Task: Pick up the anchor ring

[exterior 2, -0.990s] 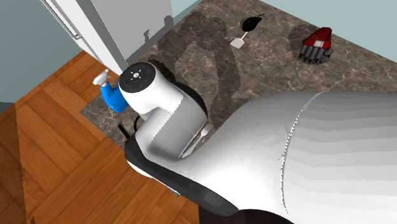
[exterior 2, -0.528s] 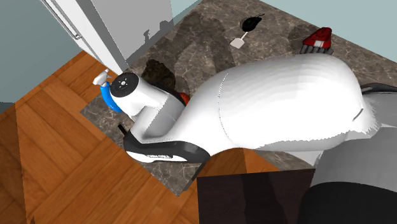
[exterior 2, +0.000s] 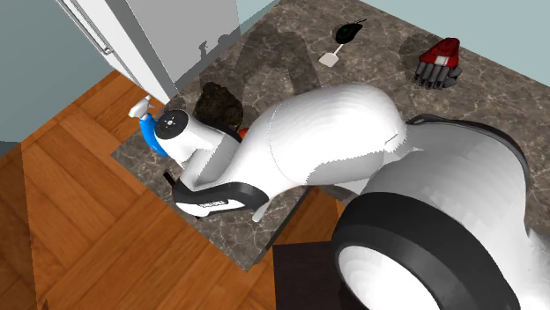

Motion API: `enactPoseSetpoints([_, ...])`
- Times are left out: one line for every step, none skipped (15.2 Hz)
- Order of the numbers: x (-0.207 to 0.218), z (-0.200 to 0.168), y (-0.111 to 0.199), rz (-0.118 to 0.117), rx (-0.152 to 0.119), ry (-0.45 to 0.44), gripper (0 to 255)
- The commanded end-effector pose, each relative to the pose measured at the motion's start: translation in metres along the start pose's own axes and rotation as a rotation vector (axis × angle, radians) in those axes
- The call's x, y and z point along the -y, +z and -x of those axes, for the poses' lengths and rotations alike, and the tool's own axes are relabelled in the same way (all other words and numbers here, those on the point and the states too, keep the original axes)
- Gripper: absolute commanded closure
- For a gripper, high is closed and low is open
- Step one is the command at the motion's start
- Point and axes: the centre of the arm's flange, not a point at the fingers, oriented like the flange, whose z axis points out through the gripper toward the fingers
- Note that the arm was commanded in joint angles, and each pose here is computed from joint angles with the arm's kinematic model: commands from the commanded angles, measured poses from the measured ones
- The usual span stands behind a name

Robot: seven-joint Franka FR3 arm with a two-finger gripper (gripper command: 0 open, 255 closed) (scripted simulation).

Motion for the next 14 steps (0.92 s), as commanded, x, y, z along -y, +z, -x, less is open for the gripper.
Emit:
enactPoseSetpoints([0.001, 0.000, 0.010, 0.000, 0.000, 0.001, 0])
enactPoseSetpoints([0.001, 0.000, 0.016, 0.000, 0.000, 0.001, 0])
enactPoseSetpoints([0.001, 0.000, 0.024, 0.000, 0.000, 0.001, 0])
enactPoseSetpoints([0.001, 0.000, 0.024, 0.000, 0.000, 0.001, 0])
enactPoseSetpoints([0.001, 0.000, 0.024, 0.000, 0.000, 0.001, 0])
enactPoseSetpoints([0.001, 0.000, 0.025, 0.000, 0.000, 0.001, 255])
enactPoseSetpoints([0.001, 0.000, 0.025, 0.000, 0.000, 0.001, 255])
enactPoseSetpoints([0.001, -0.001, 0.024, 0.000, 0.000, 0.001, 255])
enactPoseSetpoints([0.001, 0.001, 0.026, 0.000, -0.001, 0.001, 255])
enactPoseSetpoints([0.001, -0.001, 0.026, 0.000, 0.000, 0.001, 255])
enactPoseSetpoints([0.002, -0.002, 0.025, 0.000, 0.000, 0.001, 255])
enactPoseSetpoints([0.004, -0.003, 0.024, 0.000, 0.000, 0.001, 255])
enactPoseSetpoints([0.003, -0.003, 0.023, 0.000, 0.000, 0.001, 255])
enactPoseSetpoints([0.003, -0.003, 0.024, 0.000, 0.000, 0.001, 255])
